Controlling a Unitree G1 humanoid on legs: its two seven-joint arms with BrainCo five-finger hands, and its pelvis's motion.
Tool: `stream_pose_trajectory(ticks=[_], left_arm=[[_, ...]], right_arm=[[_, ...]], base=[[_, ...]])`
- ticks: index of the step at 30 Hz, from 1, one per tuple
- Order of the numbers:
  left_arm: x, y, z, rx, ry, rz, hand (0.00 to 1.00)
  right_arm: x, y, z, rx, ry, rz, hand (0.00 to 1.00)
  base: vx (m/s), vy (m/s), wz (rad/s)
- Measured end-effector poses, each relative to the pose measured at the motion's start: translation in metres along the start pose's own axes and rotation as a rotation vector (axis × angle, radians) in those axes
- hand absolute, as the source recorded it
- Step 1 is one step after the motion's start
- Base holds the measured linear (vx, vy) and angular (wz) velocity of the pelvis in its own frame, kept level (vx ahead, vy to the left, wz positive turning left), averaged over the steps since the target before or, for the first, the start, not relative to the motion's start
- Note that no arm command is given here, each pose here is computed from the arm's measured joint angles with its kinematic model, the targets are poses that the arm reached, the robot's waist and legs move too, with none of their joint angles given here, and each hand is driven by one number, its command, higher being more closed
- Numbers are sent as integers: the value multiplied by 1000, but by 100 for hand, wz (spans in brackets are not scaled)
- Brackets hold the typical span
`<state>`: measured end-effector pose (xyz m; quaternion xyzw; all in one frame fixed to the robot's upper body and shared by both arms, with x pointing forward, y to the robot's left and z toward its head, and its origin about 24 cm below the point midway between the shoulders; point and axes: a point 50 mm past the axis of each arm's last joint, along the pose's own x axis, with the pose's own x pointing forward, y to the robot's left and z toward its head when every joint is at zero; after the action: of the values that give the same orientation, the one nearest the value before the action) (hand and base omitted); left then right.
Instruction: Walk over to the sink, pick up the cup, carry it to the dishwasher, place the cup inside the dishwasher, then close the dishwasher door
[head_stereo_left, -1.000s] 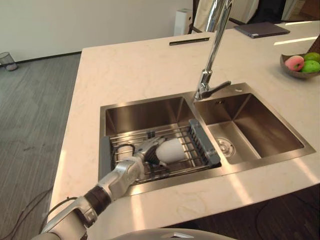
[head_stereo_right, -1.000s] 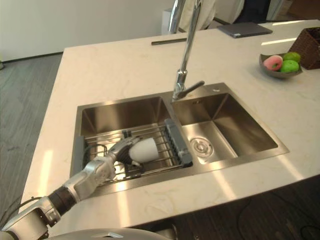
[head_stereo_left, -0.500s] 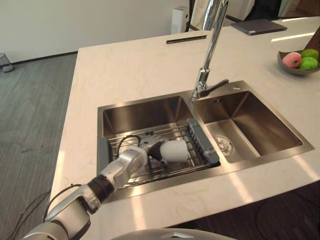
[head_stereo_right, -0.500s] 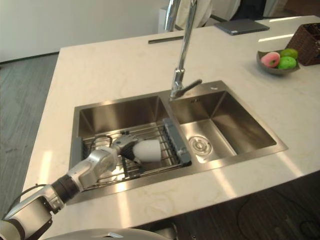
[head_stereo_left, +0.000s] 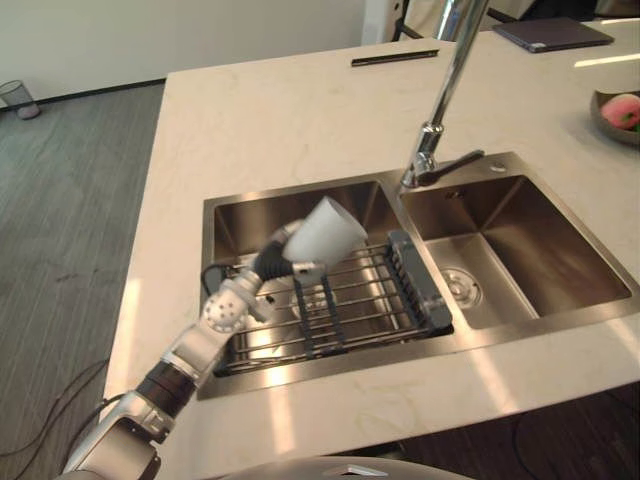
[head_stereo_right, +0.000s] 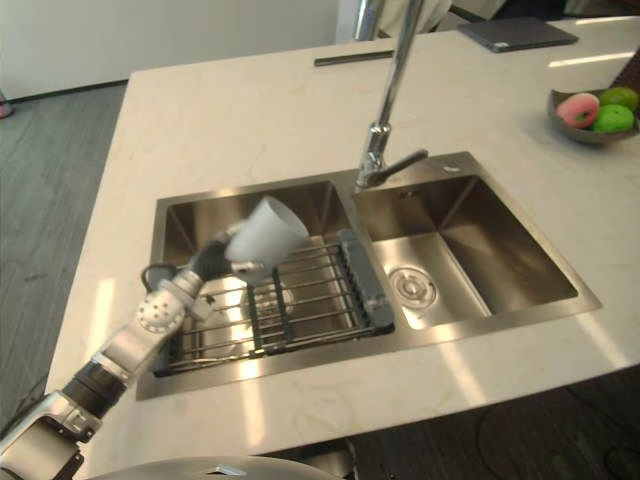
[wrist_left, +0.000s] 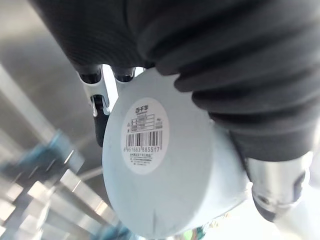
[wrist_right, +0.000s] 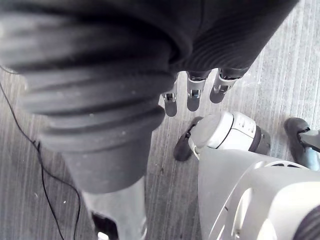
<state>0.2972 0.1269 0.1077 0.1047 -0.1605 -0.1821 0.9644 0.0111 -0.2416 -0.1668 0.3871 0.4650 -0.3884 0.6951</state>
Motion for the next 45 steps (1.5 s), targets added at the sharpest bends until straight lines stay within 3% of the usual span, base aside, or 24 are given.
stream_pose_trajectory(ticks=[2, 7, 10, 16, 19, 23, 34, 45], left_arm=[[-1, 33, 24, -64, -116, 121, 100], [-8, 60, 58, -248, -300, 236, 100], [-18, 67, 48, -405, -296, 307, 100], [-52, 74, 13, -475, -177, 494, 100], [-73, 80, 1, -460, -139, 659, 100], [-91, 88, -3, -380, -126, 740, 100], [-94, 93, 3, -248, -133, 792, 100], [-93, 88, 3, -217, -113, 741, 100]], right_arm=[[0, -1, 2, 19, -9, -1, 0], [-1, -6, 3, 44, -18, -16, 0], [0, -2, 3, 24, -15, -6, 0], [1, 10, -2, -78, 8, 38, 0], [2, 18, -11, -156, 30, 48, 0], [3, 21, -18, -216, 66, 3, 0], [-13, -20, -71, -187, 244, -104, 0], [-13, -27, -55, -315, 247, -81, 0]], base=[[-24, -17, 13], [-21, -8, 19], [-3, -2, 14], [-21, 0, 9], [-9, 22, 37], [45, 38, 72], [53, -60, 92], [-230, -142, 62]])
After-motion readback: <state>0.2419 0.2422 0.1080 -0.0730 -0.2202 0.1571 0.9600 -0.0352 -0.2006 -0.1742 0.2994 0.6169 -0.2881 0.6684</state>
